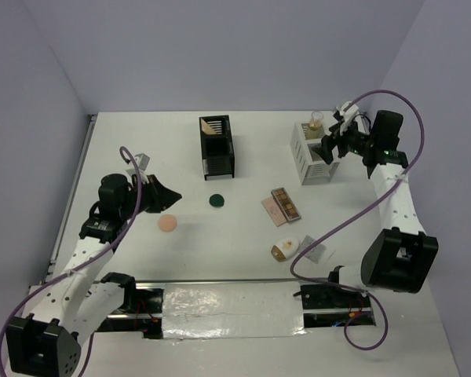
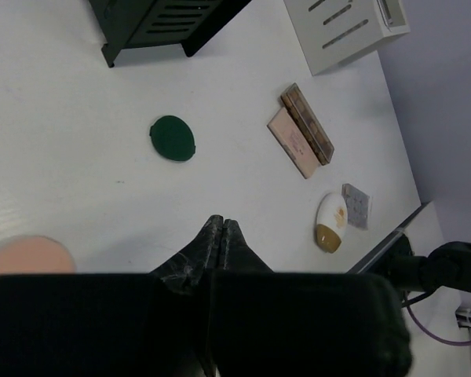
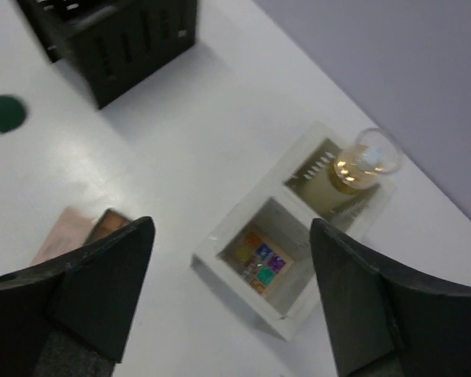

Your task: Organize the makeup

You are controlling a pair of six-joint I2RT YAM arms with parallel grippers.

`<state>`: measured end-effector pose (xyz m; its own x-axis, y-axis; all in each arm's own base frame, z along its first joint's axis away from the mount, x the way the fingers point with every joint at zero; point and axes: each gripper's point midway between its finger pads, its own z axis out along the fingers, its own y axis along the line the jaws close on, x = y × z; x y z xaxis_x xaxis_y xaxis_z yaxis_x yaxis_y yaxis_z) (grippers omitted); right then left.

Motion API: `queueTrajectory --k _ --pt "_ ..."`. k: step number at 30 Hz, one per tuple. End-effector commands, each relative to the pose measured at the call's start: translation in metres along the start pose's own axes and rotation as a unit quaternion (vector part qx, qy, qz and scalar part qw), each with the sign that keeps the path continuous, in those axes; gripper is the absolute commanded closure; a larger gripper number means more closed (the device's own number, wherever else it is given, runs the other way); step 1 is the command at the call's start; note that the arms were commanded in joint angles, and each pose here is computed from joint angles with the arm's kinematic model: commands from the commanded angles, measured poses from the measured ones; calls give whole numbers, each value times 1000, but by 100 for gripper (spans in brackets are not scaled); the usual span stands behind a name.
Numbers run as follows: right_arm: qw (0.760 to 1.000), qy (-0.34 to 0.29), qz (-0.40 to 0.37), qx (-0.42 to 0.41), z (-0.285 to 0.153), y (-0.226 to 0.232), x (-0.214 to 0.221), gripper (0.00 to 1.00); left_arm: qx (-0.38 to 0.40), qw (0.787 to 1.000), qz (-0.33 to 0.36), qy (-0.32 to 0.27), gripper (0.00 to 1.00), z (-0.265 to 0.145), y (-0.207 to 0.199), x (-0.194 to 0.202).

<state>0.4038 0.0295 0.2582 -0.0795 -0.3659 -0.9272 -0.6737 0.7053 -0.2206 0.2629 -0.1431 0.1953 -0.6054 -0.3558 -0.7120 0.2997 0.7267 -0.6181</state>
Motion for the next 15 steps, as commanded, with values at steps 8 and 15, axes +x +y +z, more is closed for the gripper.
queueTrajectory --k 8,15 --pt "978 111 59 -166 -27 149 41 56 46 999 26 0 88 5 -26 3" --pt "964 213 90 -133 -15 194 76 35 40 999 22 -6 31 3 -27 4"
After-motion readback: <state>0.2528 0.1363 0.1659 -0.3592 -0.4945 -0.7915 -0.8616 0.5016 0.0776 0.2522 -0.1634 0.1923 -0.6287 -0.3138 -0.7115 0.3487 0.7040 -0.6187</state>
